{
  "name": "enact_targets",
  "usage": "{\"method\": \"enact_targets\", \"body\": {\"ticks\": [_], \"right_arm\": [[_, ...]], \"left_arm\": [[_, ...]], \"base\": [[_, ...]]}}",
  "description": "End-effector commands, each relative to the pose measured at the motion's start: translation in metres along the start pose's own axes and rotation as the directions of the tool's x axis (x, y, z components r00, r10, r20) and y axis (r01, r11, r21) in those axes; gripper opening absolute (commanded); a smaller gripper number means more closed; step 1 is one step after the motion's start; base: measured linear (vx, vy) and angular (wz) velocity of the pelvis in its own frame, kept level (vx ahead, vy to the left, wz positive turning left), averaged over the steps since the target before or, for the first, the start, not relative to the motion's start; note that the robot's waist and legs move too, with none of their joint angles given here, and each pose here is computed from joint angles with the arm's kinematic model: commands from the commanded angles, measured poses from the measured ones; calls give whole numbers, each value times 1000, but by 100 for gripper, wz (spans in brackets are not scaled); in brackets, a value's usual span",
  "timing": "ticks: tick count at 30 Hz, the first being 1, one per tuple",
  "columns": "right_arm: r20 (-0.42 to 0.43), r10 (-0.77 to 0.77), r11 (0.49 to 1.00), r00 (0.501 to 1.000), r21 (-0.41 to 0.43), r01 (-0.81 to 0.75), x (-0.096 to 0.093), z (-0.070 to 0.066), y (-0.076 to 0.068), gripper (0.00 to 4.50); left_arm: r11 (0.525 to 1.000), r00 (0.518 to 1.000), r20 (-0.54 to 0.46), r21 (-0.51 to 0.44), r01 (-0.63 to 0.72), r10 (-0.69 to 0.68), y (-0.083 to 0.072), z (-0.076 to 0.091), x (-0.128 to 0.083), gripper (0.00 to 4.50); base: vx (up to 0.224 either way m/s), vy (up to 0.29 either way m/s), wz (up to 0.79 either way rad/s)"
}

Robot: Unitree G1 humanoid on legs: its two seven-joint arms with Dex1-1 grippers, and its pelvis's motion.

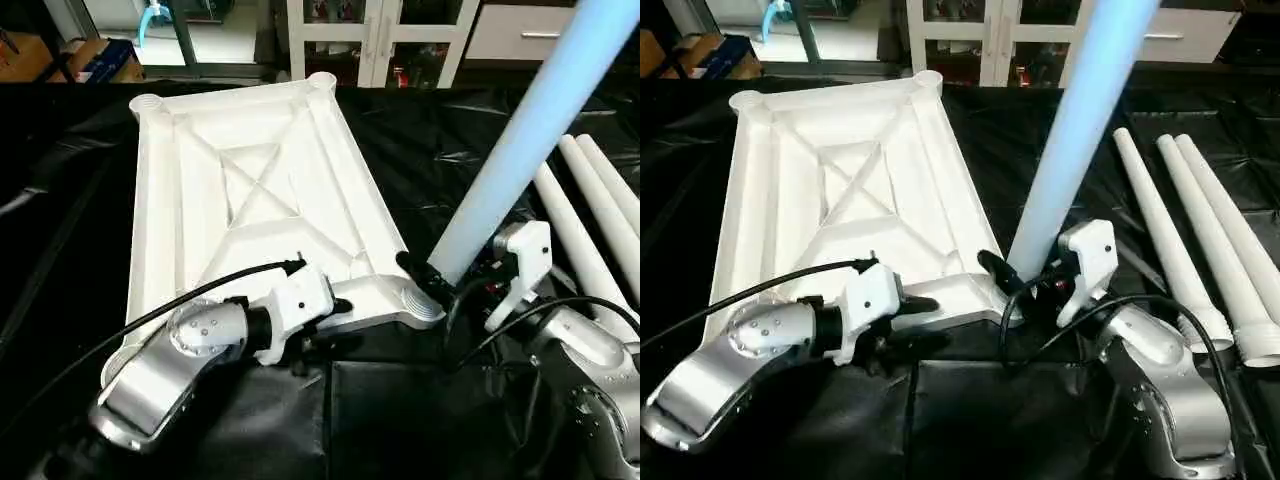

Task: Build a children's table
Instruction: Rotate leg to tighten

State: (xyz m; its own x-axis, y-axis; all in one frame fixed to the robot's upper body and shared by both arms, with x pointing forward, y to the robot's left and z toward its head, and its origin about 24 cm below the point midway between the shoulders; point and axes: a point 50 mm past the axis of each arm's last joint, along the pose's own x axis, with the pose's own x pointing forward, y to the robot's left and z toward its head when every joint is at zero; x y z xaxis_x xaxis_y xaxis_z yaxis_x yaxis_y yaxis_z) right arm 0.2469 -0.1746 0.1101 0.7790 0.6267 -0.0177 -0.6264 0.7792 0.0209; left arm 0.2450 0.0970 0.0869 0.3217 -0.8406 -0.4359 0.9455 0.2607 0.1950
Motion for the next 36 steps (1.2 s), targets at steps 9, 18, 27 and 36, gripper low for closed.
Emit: {"method": "enact_targets", "body": {"ticks": [9, 18, 27, 36], "right_arm": [[-6, 49, 999, 999, -13, -49, -12, 5, 5, 390], [2, 44, 999, 999, -21, -44, -12, 7, 8, 390], [3, 37, 999, 999, -22, -37, -15, 8, 7, 390], [0, 34, 999, 999, -27, -34, -17, 7, 7, 390]], "left_arm": [[1000, 999, -40, -10, 19, -19, 1, -9, -2, 340], [999, 995, -88, -18, -41, 39, 6, -17, 4, 281], [997, 990, -137, -52, -52, 44, 7, -22, 5, 227], [998, 983, -184, -55, 2, -13, -3, -26, 8, 150]], "base": [[0, 0, 0], [0, 0, 0], [0, 0, 0], [0, 0, 0]]}}
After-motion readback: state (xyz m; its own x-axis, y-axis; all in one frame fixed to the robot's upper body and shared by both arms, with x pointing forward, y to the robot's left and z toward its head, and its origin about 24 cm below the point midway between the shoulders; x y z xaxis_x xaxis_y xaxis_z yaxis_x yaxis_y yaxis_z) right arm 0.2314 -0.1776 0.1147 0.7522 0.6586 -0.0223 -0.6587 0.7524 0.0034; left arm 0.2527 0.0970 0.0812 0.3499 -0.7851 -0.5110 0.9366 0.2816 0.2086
